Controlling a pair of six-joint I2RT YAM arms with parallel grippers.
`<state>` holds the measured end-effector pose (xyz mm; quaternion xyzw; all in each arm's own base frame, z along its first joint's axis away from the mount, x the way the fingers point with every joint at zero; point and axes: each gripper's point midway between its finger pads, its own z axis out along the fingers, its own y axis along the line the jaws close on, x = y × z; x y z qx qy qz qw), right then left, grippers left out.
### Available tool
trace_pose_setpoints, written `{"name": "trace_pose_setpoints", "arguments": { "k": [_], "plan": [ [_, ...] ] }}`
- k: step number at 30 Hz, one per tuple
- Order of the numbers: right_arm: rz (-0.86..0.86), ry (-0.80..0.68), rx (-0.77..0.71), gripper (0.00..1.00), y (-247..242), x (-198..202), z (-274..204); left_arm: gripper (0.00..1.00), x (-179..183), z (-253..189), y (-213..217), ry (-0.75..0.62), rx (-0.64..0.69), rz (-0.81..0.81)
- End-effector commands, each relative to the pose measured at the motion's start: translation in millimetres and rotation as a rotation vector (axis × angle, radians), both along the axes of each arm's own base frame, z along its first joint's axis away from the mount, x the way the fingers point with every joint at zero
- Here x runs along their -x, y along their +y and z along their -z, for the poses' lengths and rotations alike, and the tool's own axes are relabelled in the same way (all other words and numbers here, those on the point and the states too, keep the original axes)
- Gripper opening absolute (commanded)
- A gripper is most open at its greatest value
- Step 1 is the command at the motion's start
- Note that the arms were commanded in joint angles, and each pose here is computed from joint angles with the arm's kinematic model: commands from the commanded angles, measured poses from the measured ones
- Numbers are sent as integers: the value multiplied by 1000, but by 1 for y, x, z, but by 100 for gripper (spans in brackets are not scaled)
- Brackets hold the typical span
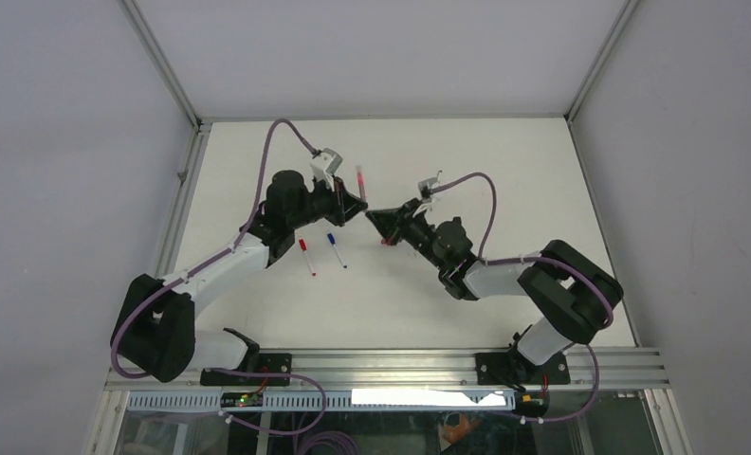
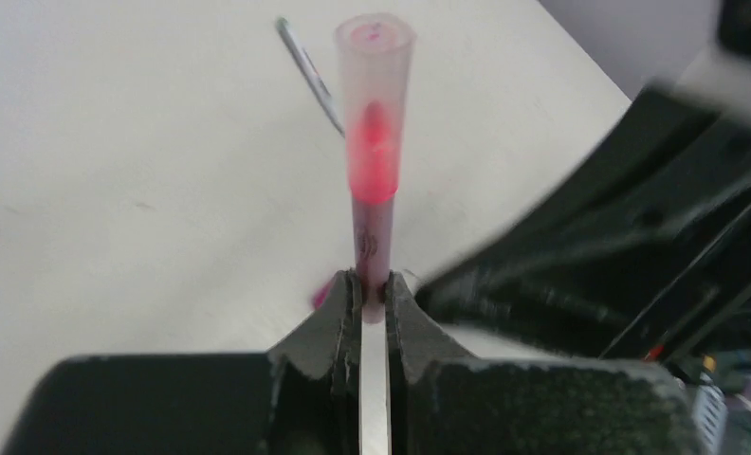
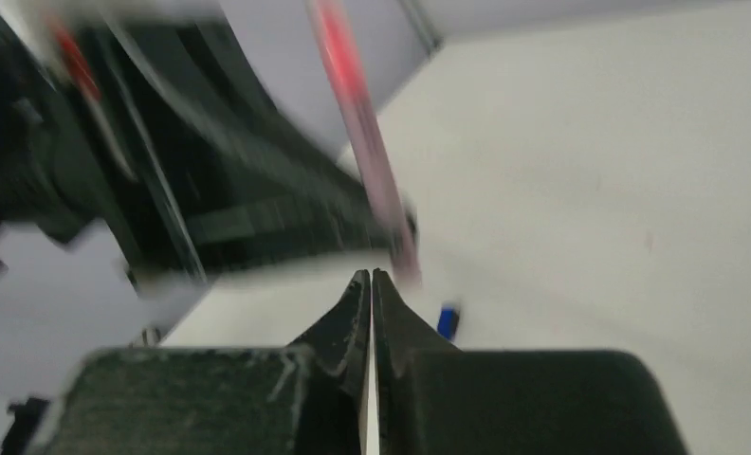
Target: Insert the pens into the pen caps
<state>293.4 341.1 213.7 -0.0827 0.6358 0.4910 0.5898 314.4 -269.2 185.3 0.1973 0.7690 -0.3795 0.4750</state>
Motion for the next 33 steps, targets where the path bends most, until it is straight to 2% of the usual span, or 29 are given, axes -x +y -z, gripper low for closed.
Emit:
{"name": "trace_pose_setpoints", "arguments": {
  "k": [1,7,9,10,12,15,19,22,33],
  "plan": [
    [-213,260,252,0,17,60,113,0,-37,-174,23,-520,194,-160],
    [-174,196,217,1,20,46,77,0,-27,-132,19,-427,121,-98],
    [-155,155,200,20,18,40,57,0,-24,-112,21,-388,90,-95],
    [-148,132,190,34,16,38,47,0,-21,-104,23,-372,78,-93],
    [-125,65,158,52,8,33,16,0,-16,-87,26,-341,47,-90],
    [-90,-35,125,65,-8,29,-31,0,-7,-68,24,-307,8,-42],
    [-113,-172,117,68,-16,34,-89,0,7,-43,14,-250,-4,57],
    [-134,-224,114,69,-11,34,-112,0,16,-32,5,-214,3,129],
    [-168,-211,125,62,14,15,-106,0,31,-30,-8,-192,24,211]
  ]
}}
